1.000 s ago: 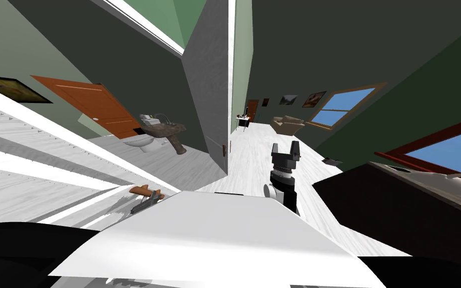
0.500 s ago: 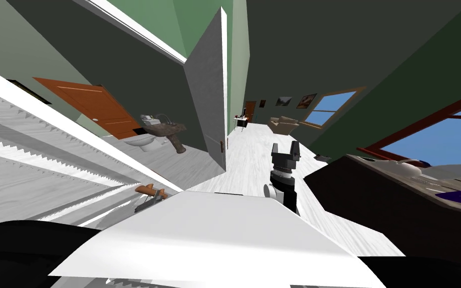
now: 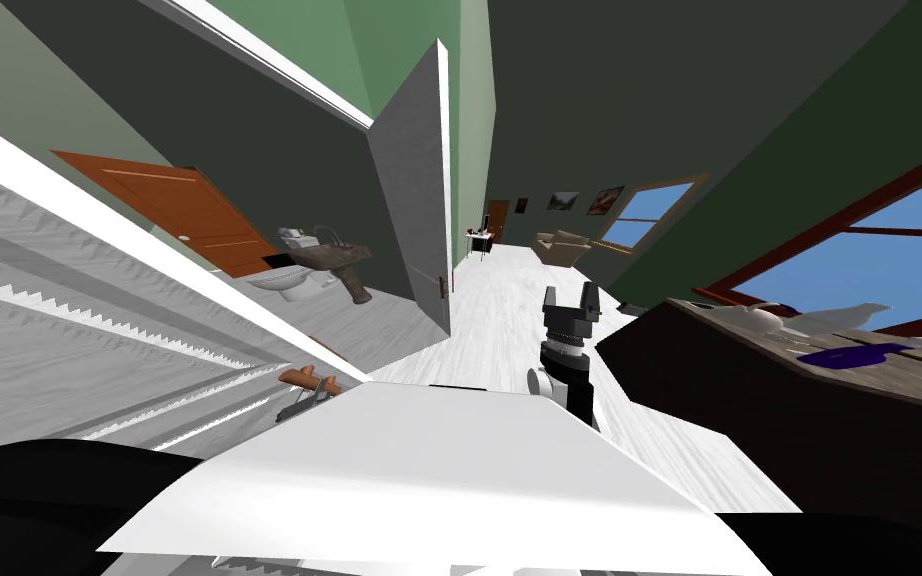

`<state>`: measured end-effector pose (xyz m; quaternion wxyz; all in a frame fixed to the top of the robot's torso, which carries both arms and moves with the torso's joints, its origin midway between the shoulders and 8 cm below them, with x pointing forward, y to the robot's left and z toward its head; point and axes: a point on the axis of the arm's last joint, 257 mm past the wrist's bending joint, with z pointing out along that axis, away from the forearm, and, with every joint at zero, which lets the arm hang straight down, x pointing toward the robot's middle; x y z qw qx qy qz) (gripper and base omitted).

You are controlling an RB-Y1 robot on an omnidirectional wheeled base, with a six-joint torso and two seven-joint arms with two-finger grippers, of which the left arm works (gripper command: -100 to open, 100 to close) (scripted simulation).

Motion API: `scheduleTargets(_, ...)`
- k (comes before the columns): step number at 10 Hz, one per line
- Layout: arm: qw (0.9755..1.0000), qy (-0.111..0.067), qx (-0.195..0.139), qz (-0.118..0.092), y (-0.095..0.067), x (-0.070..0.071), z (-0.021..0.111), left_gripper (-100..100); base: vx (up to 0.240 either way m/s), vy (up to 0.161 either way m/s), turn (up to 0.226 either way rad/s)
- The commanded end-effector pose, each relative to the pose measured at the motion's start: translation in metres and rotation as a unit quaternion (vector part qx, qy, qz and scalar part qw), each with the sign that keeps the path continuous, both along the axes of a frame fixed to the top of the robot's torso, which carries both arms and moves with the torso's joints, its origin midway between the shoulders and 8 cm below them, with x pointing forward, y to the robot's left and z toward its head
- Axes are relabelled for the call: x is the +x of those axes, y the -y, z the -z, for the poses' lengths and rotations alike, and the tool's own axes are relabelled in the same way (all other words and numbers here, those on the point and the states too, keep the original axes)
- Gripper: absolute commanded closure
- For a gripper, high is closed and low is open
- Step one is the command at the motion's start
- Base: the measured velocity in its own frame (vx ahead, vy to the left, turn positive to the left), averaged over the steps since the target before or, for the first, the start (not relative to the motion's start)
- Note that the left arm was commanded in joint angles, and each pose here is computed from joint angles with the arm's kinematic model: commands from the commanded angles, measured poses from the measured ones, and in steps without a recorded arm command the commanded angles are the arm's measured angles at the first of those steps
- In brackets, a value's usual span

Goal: Pull the door open

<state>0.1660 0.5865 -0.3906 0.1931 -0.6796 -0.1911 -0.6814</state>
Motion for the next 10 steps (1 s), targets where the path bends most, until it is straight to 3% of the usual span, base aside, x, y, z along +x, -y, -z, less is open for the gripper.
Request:
scheduleTargets(1, 0.9999, -0.001, -0.001, 0.016, 0.009, 0.001, 0.001, 100, -0.197, -0.029, -0.029)
scheduleTargets(3, 0.9994, -0.001, -0.001, 0.036, 0.019, 0.002, 0.001, 100, -0.221, -0.035, -0.037)
scheduleTargets(4, 0.9995, 0.000, -0.001, 0.030, 0.016, 0.003, 0.000, 100, -0.103, -0.032, -0.014)
scheduleTargets(10, 0.9956, -0.001, -0.001, 0.094, 0.051, 0.006, 0.001, 100, -0.191, -0.008, -0.031)
